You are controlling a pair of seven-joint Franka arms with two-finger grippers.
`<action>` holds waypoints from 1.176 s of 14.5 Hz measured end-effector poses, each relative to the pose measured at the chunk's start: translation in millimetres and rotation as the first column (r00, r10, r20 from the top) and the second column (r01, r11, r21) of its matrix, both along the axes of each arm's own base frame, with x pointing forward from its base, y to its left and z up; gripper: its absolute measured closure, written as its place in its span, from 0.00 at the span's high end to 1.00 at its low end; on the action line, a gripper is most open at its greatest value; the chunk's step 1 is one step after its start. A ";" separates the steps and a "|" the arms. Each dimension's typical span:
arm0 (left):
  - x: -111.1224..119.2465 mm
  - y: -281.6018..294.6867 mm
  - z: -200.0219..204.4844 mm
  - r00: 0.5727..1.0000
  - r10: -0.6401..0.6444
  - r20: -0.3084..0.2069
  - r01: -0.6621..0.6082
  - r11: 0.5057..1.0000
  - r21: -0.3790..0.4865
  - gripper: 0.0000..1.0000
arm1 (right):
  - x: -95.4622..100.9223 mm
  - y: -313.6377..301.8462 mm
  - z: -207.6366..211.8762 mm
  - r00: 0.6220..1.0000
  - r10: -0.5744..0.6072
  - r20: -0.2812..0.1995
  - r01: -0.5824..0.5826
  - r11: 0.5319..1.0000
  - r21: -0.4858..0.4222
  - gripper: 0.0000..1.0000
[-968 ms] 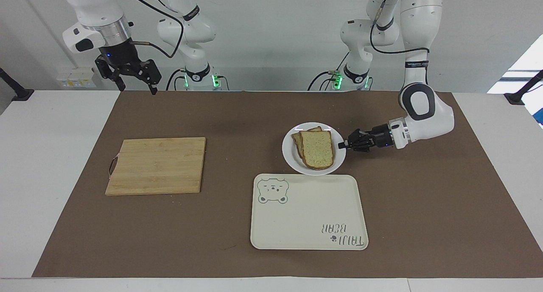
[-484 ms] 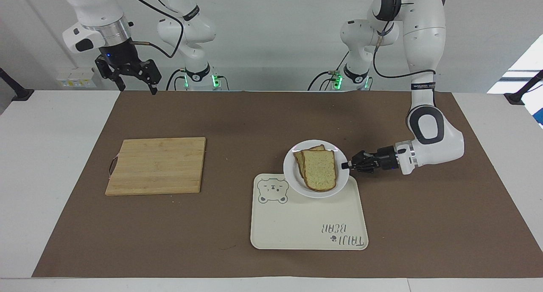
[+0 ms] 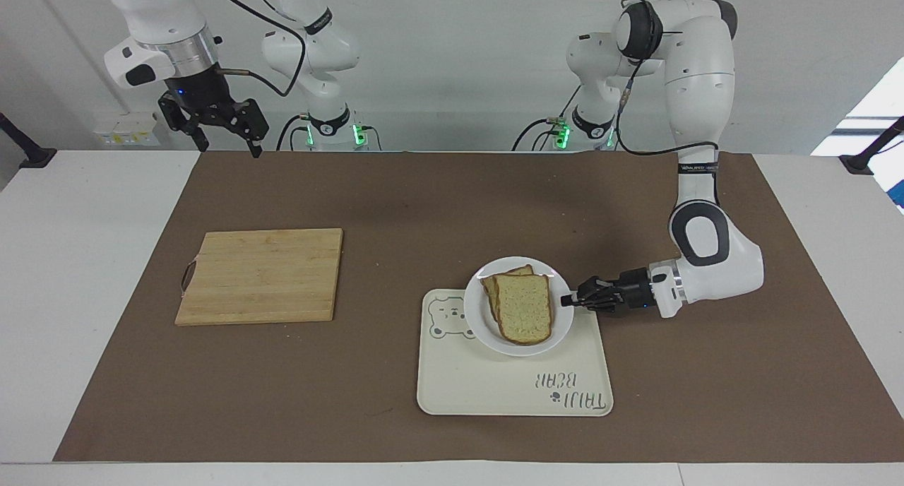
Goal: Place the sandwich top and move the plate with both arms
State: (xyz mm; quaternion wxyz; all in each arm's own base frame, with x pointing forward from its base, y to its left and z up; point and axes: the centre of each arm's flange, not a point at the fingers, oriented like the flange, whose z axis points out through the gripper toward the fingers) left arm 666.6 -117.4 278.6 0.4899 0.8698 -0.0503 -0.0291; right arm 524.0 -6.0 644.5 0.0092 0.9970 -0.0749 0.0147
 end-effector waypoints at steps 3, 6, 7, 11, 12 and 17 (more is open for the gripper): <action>11.1 -1.4 2.6 0.999 0.031 0.020 -0.032 0.999 0.016 0.04 | 0.0 0.0 0.0 1.000 0.000 0.000 0.000 1.000 0.000 1.00; 20.9 -2.6 0.4 0.997 0.062 0.034 -0.063 0.998 0.031 0.04 | 0.0 0.0 0.0 1.000 0.000 0.000 0.000 1.000 0.000 1.00; 25.2 -4.7 -5.0 0.998 0.061 0.033 -0.062 0.998 0.029 0.04 | 0.0 0.0 0.0 1.000 0.000 0.000 0.000 1.000 0.000 1.00; 41.5 -10.7 -27.7 0.998 0.056 0.028 -0.057 0.998 0.010 0.04 | 0.0 0.0 0.0 1.000 0.000 0.000 0.000 1.000 0.000 1.00; 42.9 -10.5 -28.4 0.998 0.057 0.027 -0.057 0.998 0.008 0.11 | 0.0 0.0 0.0 1.000 0.000 0.000 0.000 1.000 0.000 1.00; 51.7 -1.8 -2.0 0.997 0.075 0.023 -0.075 0.997 -0.008 0.65 | 0.0 0.0 0.0 1.000 0.000 0.000 0.000 1.000 0.000 1.00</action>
